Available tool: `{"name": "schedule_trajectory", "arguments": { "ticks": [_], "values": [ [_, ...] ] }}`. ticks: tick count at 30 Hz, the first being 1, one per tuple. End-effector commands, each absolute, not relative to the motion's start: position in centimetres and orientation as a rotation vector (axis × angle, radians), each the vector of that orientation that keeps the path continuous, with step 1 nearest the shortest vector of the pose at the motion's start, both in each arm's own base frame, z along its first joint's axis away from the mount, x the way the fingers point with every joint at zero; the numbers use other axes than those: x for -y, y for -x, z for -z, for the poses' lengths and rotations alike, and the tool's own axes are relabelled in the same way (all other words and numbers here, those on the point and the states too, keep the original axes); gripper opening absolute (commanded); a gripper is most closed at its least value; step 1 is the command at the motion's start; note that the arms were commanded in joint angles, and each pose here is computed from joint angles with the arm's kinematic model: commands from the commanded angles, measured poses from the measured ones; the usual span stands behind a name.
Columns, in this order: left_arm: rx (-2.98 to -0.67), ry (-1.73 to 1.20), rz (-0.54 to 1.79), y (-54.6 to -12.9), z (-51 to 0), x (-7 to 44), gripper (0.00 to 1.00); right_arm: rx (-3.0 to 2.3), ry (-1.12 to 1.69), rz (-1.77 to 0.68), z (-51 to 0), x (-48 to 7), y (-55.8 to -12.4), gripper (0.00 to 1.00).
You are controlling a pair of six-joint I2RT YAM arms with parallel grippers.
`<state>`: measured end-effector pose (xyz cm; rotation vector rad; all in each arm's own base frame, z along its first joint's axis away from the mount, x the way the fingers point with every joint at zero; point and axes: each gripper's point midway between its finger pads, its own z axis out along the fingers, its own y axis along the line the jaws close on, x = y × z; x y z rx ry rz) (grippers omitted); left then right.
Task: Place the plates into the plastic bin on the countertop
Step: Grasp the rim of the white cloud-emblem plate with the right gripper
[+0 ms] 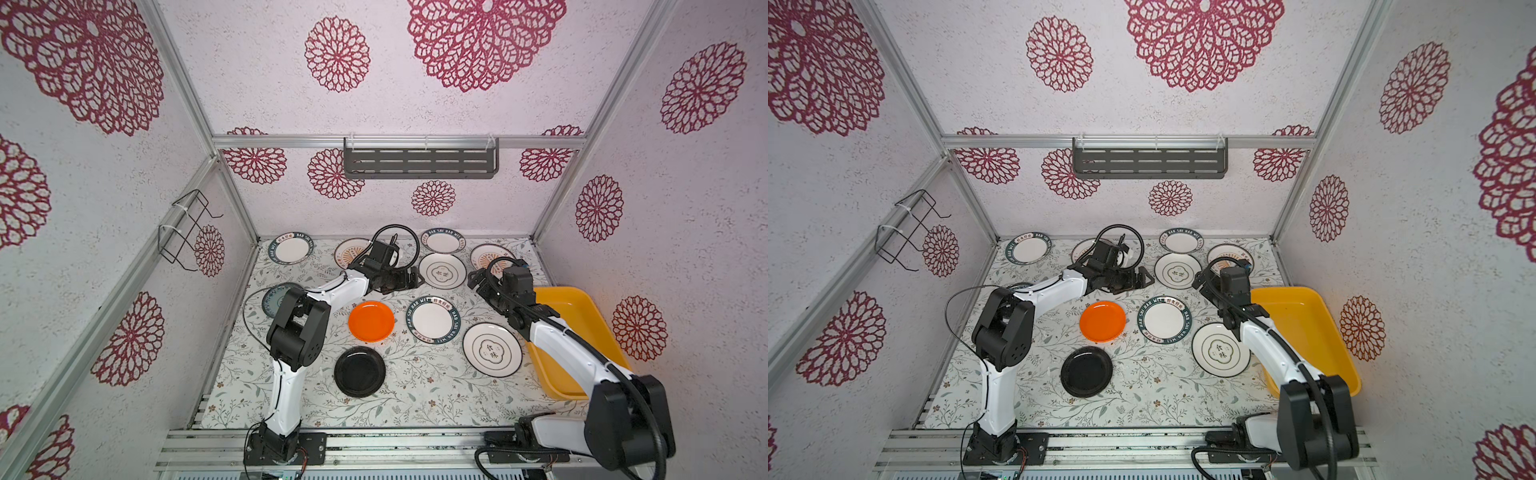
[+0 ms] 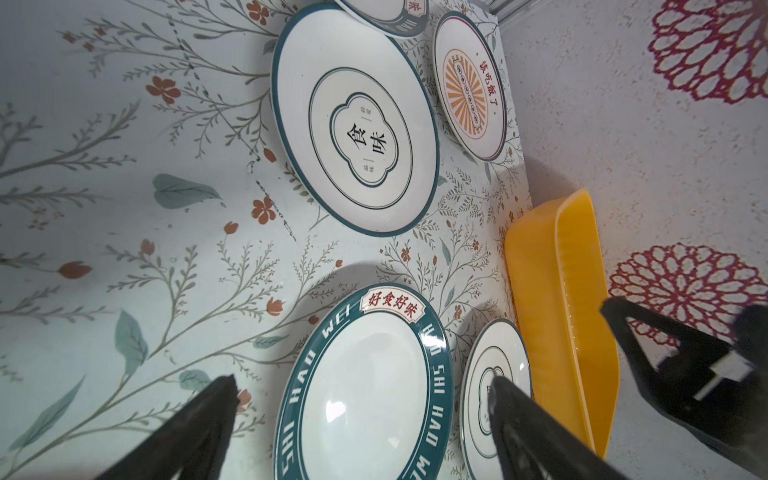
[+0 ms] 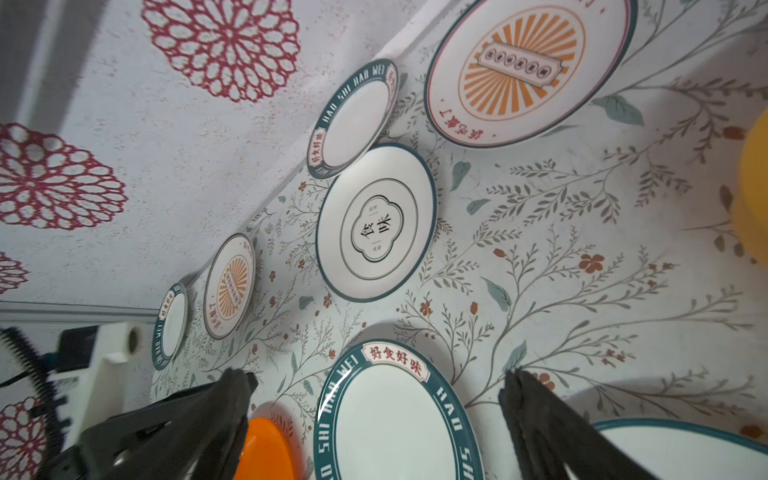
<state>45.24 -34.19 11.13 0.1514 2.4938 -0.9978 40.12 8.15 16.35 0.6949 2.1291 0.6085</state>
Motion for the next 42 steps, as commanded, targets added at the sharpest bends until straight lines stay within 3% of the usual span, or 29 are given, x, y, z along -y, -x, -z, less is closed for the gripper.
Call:
{"name": "schedule_trajectory", "arguments": {
  "ticks": [1, 12, 24, 31, 33, 35, 42],
  "values": [
    [-2.417, -0.148, 1.015, -46.3, -13.8, 34.0, 0.97, -2.072, -0.674, -0.747, -17.6, -9.0, -43.0, 0.98],
    [-2.303, -0.03, 0.986, -48.1, -20.4, 28.1, 0.97, -2.148, -0.781, -0.862, -10.4, -9.9, -49.4, 0.79],
    [-2.256, 0.064, 0.897, -50.4, -23.0, 22.9, 0.97, -2.119, -0.952, -0.885, -5.7, -9.6, -52.8, 0.55],
    [-2.258, 0.089, 0.904, -50.8, -23.0, 22.1, 0.97, -2.121, -1.027, -0.907, -3.7, -9.7, -52.9, 0.25],
    [-2.266, 0.092, 0.902, -50.7, -22.8, 22.0, 0.97, -2.135, -1.044, -0.893, -3.0, -9.5, -52.6, 0.09],
    [-2.271, 0.099, 0.9, -50.6, -22.5, 21.9, 0.97, -2.15, -1.051, -0.88, -2.6, -9.5, -52.3, 0.01],
    [-2.284, 0.106, 0.911, -50.5, -21.9, 21.8, 0.97, -2.138, -1.103, -0.882, -3.2, -9.1, -50.3, 0.0]
  ]
}}
